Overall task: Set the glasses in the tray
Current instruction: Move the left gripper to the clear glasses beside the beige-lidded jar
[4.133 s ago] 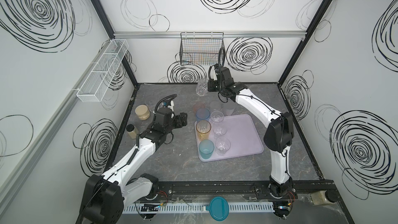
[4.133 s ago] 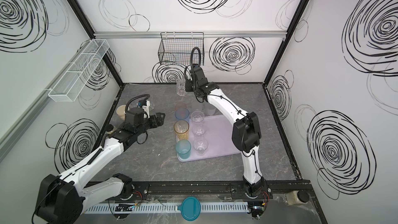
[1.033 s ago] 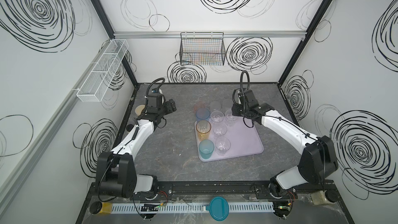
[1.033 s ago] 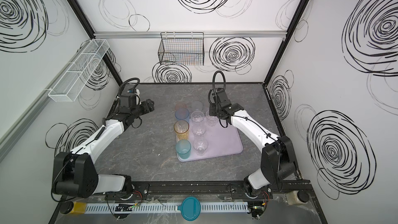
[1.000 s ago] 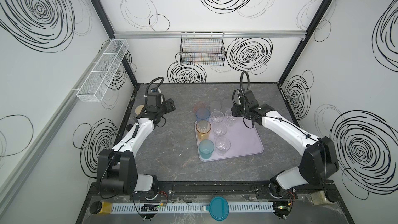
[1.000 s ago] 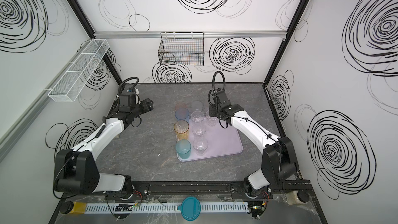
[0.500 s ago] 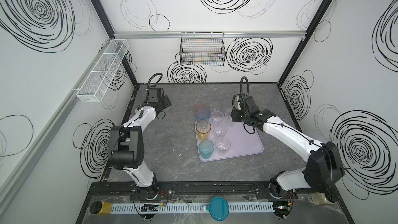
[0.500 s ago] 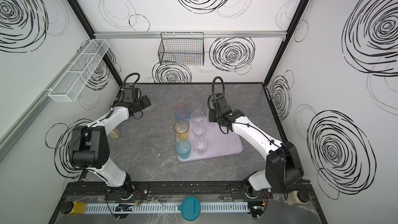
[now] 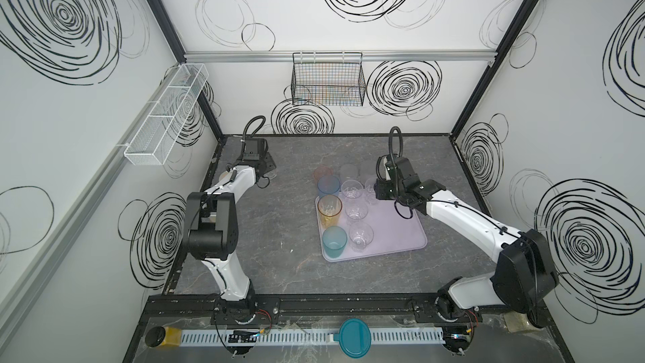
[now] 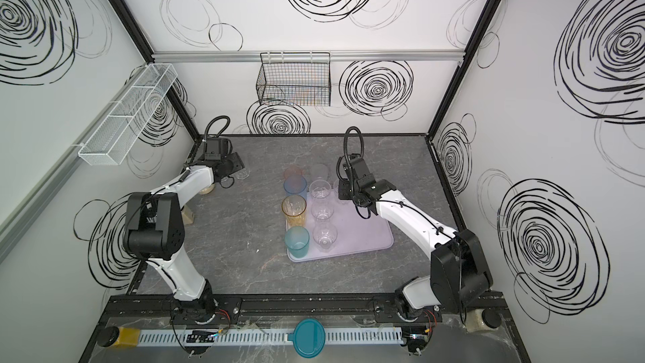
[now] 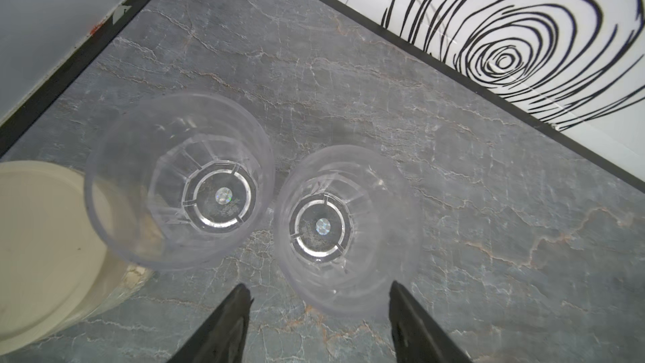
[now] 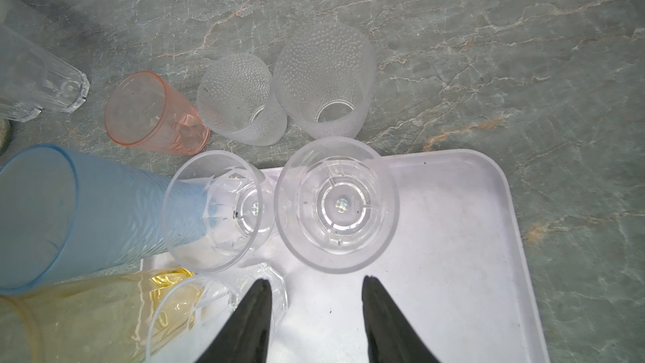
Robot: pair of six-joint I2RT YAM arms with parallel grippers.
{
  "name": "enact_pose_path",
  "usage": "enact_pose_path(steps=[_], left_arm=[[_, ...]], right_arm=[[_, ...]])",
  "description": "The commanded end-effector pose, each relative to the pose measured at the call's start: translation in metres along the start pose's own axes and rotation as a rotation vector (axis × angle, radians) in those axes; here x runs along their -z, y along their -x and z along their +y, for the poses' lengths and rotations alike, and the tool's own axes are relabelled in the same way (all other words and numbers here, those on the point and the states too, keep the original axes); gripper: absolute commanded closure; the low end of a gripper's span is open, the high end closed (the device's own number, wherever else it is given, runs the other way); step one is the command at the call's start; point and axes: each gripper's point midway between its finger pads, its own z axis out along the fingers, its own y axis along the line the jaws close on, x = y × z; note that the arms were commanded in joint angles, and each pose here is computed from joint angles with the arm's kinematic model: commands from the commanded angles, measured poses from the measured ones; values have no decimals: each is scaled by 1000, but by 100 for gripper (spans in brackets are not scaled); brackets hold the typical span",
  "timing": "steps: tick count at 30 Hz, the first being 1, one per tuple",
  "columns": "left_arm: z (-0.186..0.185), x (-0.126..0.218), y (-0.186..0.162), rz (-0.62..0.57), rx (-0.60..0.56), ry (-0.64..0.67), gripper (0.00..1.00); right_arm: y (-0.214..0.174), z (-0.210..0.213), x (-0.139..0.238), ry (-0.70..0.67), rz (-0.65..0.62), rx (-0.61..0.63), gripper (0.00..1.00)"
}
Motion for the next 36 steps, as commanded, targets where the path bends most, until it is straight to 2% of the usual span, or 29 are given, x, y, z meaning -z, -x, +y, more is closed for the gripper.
enact_pose_path(steps=[1, 10, 17, 20, 32, 36], left_arm=[[2, -5, 13, -27, 25, 22, 33], [13, -24, 4, -14, 21, 68, 38], [17, -32, -7, 3, 20, 78, 50], [18, -34, -11, 5, -3, 87, 59], [12, -26, -6, -4, -14, 66, 69], [10, -22, -7, -3, -12, 45, 83]], right_arm=[[3, -4, 3, -9, -25, 6, 52], [-2, -7, -1, -21, -15, 12, 52], [-3, -12, -1, -45, -8, 21, 52], [-5, -13, -1, -47, -11, 19, 52], [-3, -12, 0, -45, -7, 24, 52], [-2, -12, 3, -44, -15, 20, 52]])
